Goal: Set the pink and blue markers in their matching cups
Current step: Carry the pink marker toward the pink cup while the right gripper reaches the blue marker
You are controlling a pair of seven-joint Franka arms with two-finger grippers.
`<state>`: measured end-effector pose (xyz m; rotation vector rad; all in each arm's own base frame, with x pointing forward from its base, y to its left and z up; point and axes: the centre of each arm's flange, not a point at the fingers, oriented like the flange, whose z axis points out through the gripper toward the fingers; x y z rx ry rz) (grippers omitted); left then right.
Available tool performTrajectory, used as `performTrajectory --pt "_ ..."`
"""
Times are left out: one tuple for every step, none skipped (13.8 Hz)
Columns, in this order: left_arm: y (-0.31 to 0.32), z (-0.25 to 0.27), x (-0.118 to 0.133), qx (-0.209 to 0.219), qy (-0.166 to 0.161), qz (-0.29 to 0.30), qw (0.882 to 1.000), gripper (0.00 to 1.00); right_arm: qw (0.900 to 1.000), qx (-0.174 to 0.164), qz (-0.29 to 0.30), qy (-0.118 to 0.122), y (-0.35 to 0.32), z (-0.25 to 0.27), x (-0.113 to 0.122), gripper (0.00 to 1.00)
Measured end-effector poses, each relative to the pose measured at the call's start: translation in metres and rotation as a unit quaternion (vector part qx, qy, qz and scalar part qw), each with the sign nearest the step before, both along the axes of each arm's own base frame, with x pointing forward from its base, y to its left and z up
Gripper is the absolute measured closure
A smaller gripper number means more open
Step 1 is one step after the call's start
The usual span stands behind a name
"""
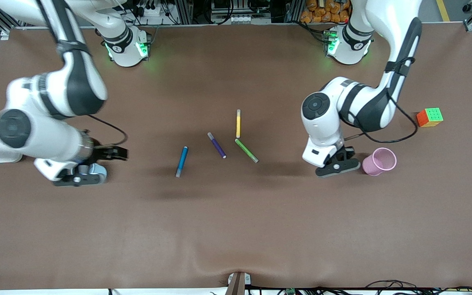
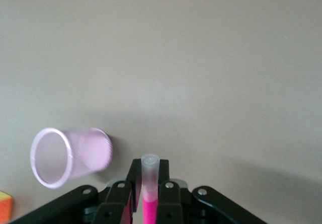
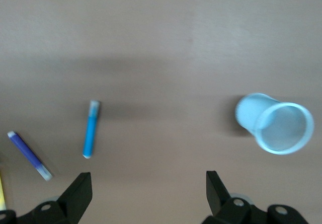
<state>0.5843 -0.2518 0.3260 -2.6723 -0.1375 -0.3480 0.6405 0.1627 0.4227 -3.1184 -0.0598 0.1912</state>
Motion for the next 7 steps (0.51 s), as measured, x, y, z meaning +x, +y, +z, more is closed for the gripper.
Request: performTrajectory --pt "0.006 0.004 0.003 0.009 -0.006 -0.005 1.0 0.83 1.0 -0.002 -0.001 -0.003 0.023 -0.015 0.0 0.0" --pt "0.011 0.006 0.006 0.019 -0.011 -0.011 1.0 0.83 1.0 -0.003 -0.001 -0.007 0.043 -0.031 0.0 0.0" --pt "0.018 0.008 0.009 0.031 -0.018 -0.016 0.999 0.83 1.0 -0.004 -0.002 -0.013 0.06 -0.048 0.0 0.0" --pt "0.025 0.009 0.013 0.04 -0.023 -0.02 0.999 0.83 1.0 -0.004 -0.004 -0.02 0.072 -0.065 0.002 0.0" --pt "0.034 0.009 0.017 0.045 -0.027 -0.022 0.998 0.83 0.999 -0.002 -0.009 -0.03 0.079 -0.083 0.004 0.0" --pt "0.043 0.01 0.022 0.049 -0.03 -0.024 0.998 0.83 0.999 -0.001 -0.018 -0.04 0.085 -0.103 0.005 0.0" --pt "0.054 0.011 0.026 0.052 -0.028 -0.026 0.998 0.83 0.998 0.0 -0.029 -0.049 0.09 -0.122 0.004 0.0"
